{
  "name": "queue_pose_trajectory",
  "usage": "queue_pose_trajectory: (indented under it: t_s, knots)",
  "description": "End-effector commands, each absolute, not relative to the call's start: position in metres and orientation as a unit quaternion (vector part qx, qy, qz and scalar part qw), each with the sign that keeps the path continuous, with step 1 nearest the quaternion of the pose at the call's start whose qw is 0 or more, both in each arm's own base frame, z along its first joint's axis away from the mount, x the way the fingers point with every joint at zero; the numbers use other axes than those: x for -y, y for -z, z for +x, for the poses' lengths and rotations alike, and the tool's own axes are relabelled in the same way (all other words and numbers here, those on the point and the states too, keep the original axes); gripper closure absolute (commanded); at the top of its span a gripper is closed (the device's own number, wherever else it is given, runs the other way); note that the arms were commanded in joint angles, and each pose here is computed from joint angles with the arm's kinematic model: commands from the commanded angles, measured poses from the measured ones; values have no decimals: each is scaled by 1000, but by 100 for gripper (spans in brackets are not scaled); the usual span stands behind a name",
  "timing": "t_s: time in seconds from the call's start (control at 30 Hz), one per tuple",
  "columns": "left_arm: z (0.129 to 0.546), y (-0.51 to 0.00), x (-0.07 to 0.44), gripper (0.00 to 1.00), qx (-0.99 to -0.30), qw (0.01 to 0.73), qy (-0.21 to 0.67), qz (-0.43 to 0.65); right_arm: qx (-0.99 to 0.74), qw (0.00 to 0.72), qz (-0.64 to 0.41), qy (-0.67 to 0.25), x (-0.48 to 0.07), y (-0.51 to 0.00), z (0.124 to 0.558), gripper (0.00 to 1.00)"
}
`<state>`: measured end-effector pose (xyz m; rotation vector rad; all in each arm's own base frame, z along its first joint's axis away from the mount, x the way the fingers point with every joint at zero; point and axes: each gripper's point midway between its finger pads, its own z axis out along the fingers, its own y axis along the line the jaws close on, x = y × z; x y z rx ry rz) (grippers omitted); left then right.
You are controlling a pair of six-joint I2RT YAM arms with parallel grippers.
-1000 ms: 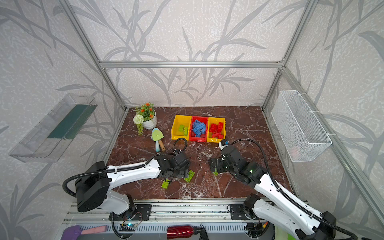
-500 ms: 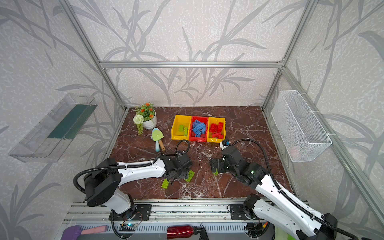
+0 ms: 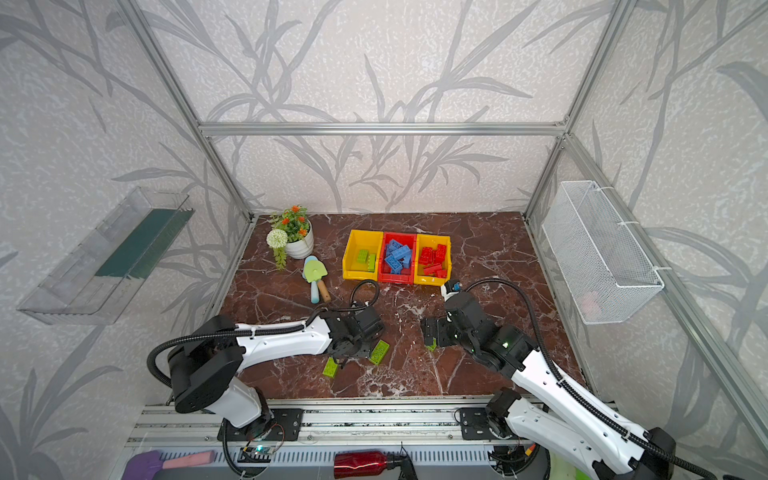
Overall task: Sort the legos into containers by color
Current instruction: 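Carry the lime-green brick with the left gripper over the yellow bin, then open the left gripper to drop the brick into the yellow bin, then move the left gripper down to a lime-green brick near the robot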
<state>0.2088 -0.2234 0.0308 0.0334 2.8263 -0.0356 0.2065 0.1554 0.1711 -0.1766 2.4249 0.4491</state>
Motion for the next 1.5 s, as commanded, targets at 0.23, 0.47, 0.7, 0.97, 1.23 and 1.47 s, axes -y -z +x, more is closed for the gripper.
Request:
queue_pose_trajectory:
  t_s: [0.23,0.47,0.7,0.97,1.23,1.47]
  knots:
    - [306,-123,205,61,-968,245,33,-29,-921,347,-68,-163,-154,-186,213,1]
    - [390,-151,203,61,-964,260,29,-36,-922,349,-75,-150,-159,-186,224,1]
    - [464,-131,202,60,-970,236,32,-49,-927,343,-64,-138,-158,-180,240,1]
    - [513,-117,208,33,-973,222,32,-54,-934,324,-40,-145,-150,-170,263,1]
    - [509,-138,222,12,-968,233,73,-57,-935,319,-39,-153,-150,-167,269,1]
    - [447,-166,218,13,-962,257,88,-41,-932,312,-40,-179,-153,-170,258,1]
